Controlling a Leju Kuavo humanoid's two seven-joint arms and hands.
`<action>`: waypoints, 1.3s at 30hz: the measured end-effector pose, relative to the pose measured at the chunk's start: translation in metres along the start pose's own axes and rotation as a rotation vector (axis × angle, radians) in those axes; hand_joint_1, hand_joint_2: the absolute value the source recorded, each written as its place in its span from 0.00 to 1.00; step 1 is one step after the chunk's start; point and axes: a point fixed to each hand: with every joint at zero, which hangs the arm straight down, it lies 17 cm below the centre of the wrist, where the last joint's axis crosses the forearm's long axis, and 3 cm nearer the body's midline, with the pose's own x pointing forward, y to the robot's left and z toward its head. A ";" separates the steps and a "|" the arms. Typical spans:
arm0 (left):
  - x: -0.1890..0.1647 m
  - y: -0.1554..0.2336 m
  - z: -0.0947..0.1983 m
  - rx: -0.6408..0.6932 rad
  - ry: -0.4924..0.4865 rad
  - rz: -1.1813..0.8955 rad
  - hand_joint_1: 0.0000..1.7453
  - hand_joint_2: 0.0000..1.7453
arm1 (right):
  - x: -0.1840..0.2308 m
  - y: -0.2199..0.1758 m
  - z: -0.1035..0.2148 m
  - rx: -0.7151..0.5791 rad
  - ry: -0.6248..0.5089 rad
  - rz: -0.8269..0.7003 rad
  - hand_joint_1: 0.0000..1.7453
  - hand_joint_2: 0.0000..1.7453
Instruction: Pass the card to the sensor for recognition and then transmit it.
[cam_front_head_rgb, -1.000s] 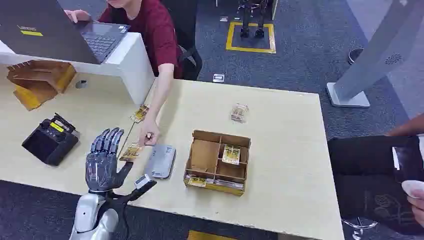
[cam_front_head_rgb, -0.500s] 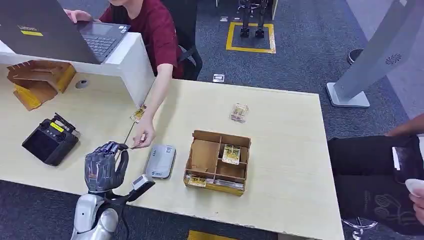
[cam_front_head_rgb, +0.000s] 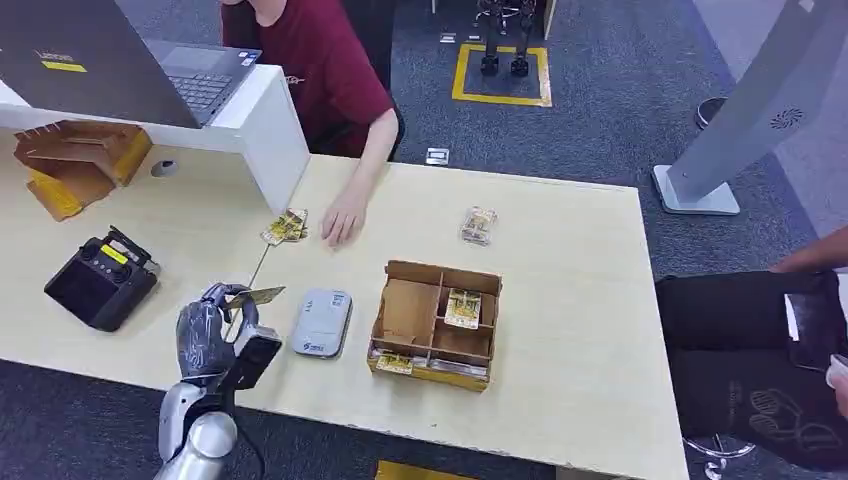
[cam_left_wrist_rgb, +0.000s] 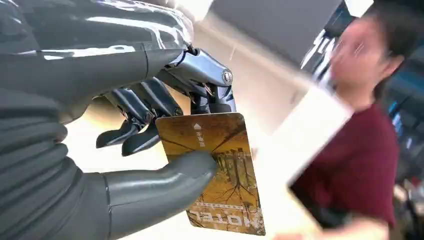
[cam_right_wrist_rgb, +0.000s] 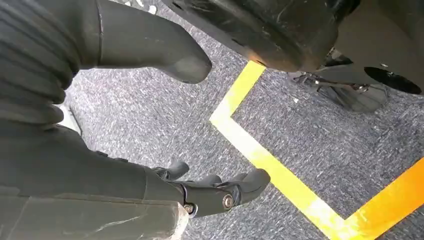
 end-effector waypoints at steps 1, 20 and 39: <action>-0.001 -0.005 0.000 -0.023 0.017 0.042 1.00 1.00 | 0.000 0.000 0.000 -0.001 0.001 -0.004 0.00 1.00; 0.008 -0.074 0.023 -0.404 0.106 0.334 1.00 1.00 | -0.003 -0.003 0.000 -0.021 0.014 -0.032 0.00 1.00; -0.008 -0.110 0.013 -0.445 0.138 -0.016 1.00 1.00 | -0.001 0.003 0.001 -0.010 0.022 -0.033 0.00 1.00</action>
